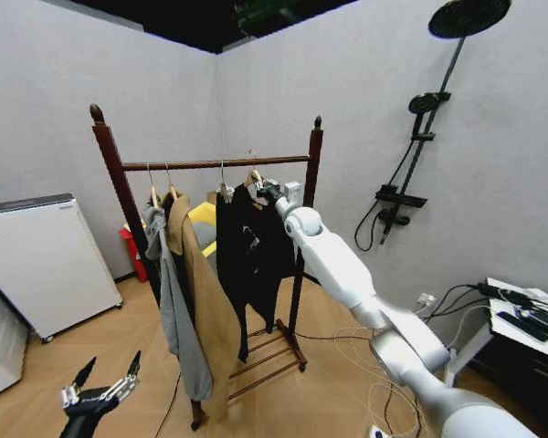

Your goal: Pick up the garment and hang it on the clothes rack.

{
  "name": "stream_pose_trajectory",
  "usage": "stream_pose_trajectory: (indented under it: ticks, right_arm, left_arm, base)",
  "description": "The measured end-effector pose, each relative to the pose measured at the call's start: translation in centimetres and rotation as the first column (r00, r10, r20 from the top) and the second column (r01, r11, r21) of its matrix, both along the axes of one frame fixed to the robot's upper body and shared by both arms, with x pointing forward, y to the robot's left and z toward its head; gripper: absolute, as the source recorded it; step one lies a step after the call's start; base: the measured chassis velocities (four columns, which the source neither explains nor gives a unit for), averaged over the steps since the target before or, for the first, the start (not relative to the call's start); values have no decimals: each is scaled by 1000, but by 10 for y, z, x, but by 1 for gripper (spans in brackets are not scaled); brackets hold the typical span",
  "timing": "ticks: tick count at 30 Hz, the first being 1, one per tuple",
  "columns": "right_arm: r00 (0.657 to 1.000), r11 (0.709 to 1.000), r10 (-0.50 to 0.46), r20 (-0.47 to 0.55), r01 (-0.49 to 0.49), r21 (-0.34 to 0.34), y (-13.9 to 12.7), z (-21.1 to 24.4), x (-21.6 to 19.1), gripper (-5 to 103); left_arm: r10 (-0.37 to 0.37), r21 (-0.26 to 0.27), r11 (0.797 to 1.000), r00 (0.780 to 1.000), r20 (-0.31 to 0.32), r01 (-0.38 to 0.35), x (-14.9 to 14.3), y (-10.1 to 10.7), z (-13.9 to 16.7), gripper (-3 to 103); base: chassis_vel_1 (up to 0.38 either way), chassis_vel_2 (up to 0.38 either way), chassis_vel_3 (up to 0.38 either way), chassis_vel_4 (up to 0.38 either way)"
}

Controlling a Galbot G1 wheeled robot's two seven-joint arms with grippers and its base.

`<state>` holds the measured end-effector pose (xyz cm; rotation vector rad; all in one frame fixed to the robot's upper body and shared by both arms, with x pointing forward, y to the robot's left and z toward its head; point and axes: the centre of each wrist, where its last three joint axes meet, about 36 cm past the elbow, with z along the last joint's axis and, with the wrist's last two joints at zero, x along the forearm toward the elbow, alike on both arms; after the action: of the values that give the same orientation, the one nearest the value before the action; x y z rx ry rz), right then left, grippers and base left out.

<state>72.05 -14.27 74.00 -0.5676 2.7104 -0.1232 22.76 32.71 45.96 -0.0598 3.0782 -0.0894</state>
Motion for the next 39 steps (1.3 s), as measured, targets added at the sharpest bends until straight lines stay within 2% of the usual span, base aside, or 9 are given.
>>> stream_pose_trajectory:
  ticks: [7, 17, 28, 29, 30, 31, 33, 36, 39]
  right_arm:
    - [999, 1000, -13, -35, 12, -2, 7, 1, 19, 10]
    - [997, 1000, 2, -74, -3, -21, 23, -17, 24, 10]
    - [994, 1000, -14, -107, 15, 4, 16, -23, 28, 8]
    - [994, 1000, -5, -107, 7, 19, 13, -22, 26, 12]
    - [996, 999, 21, -91, -18, 34, 7, -20, 22, 22]
    - [996, 999, 21, -91, -18, 34, 7, -20, 22, 22]
    - [998, 997, 56, -35, -54, 62, -2, -8, 9, 33]
    - [998, 995, 63, -16, -61, 81, -7, -1, -5, 38]
    - [999, 994, 47, 20, -49, 98, -23, -2, -54, 55]
  left_arm:
    - [0, 0, 1000, 1000, 0, 0, 0, 0, 0, 100]
    - [0, 0, 1000, 1000, 0, 0, 0, 0, 0, 100]
    - [0, 0, 1000, 1000, 0, 0, 0, 0, 0, 100]
    - [0, 0, 1000, 1000, 0, 0, 0, 0, 0, 100]
    - [0, 0, 1000, 1000, 0, 0, 0, 0, 0, 100]
    - [0, 0, 1000, 1000, 0, 0, 0, 0, 0, 100]
    - [0, 0, 1000, 1000, 0, 0, 0, 0, 0, 100]
    - [0, 0, 1000, 1000, 0, 0, 0, 0, 0, 100]
    - [0, 0, 1000, 1000, 0, 0, 0, 0, 0, 100]
  base:
    - [0, 0, 0, 0]
    - [0, 0, 0, 0]
    - [0, 0, 0, 0]
    - [0, 0, 0, 0]
    - [0, 0, 0, 0]
    - [0, 0, 0, 0]
    - [0, 0, 0, 0]
    - [0, 0, 0, 0]
    - [0, 0, 0, 0]
